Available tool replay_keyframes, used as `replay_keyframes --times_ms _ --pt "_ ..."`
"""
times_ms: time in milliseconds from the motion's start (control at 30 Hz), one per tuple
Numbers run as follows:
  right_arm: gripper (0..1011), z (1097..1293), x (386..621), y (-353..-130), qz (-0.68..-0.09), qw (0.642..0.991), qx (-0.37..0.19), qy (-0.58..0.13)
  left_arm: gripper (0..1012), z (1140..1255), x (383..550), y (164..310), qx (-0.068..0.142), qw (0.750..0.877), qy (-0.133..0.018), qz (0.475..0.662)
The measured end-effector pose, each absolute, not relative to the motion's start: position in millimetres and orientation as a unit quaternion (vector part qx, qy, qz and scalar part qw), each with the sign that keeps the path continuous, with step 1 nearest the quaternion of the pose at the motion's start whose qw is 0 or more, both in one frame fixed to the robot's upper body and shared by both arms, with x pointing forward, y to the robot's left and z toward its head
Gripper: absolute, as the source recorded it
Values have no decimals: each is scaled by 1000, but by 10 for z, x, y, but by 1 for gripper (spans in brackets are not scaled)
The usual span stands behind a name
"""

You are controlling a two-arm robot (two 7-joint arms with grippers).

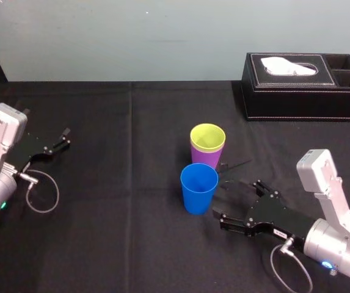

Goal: Stack the three plastic cups sequentially using one hand.

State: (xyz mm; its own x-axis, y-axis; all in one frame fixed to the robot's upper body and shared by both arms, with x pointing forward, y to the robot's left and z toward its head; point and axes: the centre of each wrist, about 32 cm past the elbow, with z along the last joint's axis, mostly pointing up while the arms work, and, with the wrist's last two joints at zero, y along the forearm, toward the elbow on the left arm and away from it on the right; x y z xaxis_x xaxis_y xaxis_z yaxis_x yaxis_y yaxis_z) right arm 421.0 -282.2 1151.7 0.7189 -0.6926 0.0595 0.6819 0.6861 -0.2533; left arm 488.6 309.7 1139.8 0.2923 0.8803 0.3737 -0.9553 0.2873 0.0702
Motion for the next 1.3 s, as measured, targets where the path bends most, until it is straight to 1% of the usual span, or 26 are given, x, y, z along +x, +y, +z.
replay_keyframes --times_ms 233,600,1300 --pt "1003 11382 4260 -2743 -374 918 -127 25 1011 11398 4886 3097 142 791 -132 580" --pt "1003 11258 4302 -2649 -370 921 -120 6 1012 11398 4886 3097 142 791 -132 580" --pt "1003 11180 4385 -2553 -367 924 -106 4 1011 11398 4886 3097 141 791 -132 580"
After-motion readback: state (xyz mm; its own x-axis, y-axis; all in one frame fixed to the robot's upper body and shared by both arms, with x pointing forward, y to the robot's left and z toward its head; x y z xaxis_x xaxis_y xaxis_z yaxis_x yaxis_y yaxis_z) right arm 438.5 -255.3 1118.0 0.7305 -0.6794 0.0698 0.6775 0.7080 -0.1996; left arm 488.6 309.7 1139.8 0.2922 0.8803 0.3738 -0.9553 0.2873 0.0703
